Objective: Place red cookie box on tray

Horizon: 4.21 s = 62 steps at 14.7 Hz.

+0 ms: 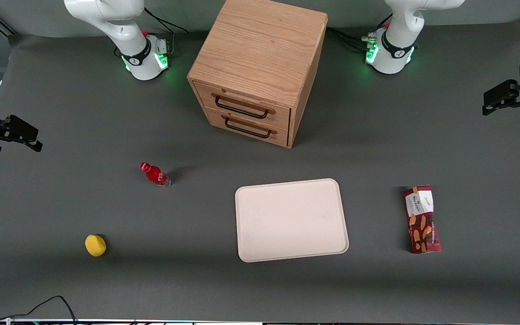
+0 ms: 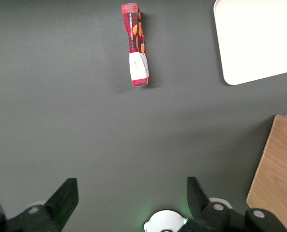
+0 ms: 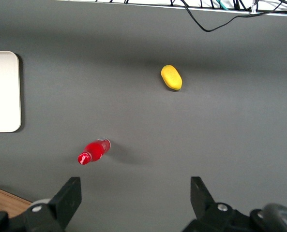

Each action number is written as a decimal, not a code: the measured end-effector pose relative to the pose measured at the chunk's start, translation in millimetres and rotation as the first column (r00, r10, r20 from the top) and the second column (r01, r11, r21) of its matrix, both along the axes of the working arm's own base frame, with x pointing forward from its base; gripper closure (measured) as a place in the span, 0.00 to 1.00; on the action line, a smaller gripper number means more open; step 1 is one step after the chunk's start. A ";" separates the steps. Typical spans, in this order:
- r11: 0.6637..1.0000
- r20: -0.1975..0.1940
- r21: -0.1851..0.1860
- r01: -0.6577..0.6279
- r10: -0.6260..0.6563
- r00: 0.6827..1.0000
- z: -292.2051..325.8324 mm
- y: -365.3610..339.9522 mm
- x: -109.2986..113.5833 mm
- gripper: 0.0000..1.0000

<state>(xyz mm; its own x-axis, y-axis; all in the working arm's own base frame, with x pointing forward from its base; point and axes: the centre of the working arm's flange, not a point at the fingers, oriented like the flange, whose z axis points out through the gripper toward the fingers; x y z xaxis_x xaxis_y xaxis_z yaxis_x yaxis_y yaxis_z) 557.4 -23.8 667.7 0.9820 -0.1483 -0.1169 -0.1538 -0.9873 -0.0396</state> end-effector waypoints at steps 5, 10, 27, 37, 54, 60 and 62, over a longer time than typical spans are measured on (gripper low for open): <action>1.000 -0.001 -0.007 0.017 -0.017 1.000 0.1 0.1 0.0 0.00; 1.000 0.003 -0.006 0.016 -0.016 1.000 -18.0 1.8 15.5 0.00; 0.999 0.087 0.045 0.005 -0.009 0.996 -389.2 30.5 179.1 0.00; 0.999 0.052 0.040 -0.007 0.005 0.999 -437.2 28.3 174.3 0.42; 0.967 0.007 0.012 -0.255 0.254 0.967 -151.9 -140.6 102.3 0.93; 0.941 0.043 -0.091 -0.325 0.330 0.943 -193.4 -267.9 93.1 0.93; 0.946 0.041 -0.103 -0.306 0.311 0.949 -242.1 -292.6 101.7 0.93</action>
